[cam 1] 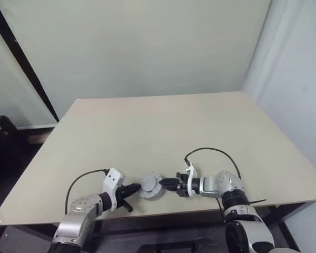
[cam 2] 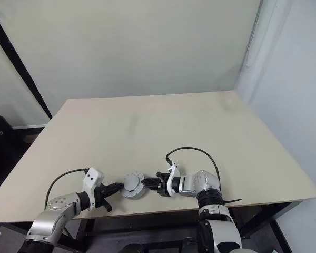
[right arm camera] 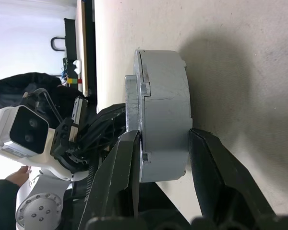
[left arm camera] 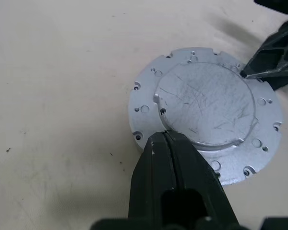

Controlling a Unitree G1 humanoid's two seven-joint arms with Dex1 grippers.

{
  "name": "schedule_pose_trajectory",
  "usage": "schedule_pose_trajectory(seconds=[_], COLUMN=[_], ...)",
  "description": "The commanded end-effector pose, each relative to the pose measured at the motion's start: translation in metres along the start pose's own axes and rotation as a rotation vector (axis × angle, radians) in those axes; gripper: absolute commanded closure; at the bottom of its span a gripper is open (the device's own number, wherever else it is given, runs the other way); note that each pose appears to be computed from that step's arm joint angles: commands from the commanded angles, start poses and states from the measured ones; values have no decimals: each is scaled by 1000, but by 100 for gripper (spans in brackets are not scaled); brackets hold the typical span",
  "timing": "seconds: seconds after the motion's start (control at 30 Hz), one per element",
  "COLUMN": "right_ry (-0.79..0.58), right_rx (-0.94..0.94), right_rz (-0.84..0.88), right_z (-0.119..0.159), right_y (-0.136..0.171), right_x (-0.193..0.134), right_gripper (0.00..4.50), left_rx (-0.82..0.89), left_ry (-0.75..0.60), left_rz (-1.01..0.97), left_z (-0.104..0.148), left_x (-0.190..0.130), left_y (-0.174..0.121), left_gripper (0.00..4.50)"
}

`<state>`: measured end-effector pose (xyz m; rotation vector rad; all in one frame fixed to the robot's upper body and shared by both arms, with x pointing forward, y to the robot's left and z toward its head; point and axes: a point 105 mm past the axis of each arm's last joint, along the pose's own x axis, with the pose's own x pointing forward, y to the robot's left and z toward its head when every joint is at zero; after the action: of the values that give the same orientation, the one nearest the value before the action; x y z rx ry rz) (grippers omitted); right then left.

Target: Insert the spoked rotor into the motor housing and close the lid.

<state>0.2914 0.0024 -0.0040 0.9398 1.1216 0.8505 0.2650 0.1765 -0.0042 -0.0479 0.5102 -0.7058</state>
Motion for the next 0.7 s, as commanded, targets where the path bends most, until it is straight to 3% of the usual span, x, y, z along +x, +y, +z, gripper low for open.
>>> schedule_pose_trajectory(seconds=[0.03,0.27,0.4,0.7], right_ry=[24,-1,-44,-83], right_rx=[-11,14,29,45], right_rz=[24,70,202,355], right_z=[-5,-4,0,5], right_y=[9,12,30,55], right_x=[8,4,1,-6], right_gripper=[328,328,329,330], left_rx=[-58,-290,-416,-642], left_ry=[-59,-290,-358,-412], left_rz=[-36,32,24,32], left_z=[16,55,63,52], left_x=[5,-27,-41,-49], left_y=[-4,23,25,25], left_gripper=[390,146,4,0])
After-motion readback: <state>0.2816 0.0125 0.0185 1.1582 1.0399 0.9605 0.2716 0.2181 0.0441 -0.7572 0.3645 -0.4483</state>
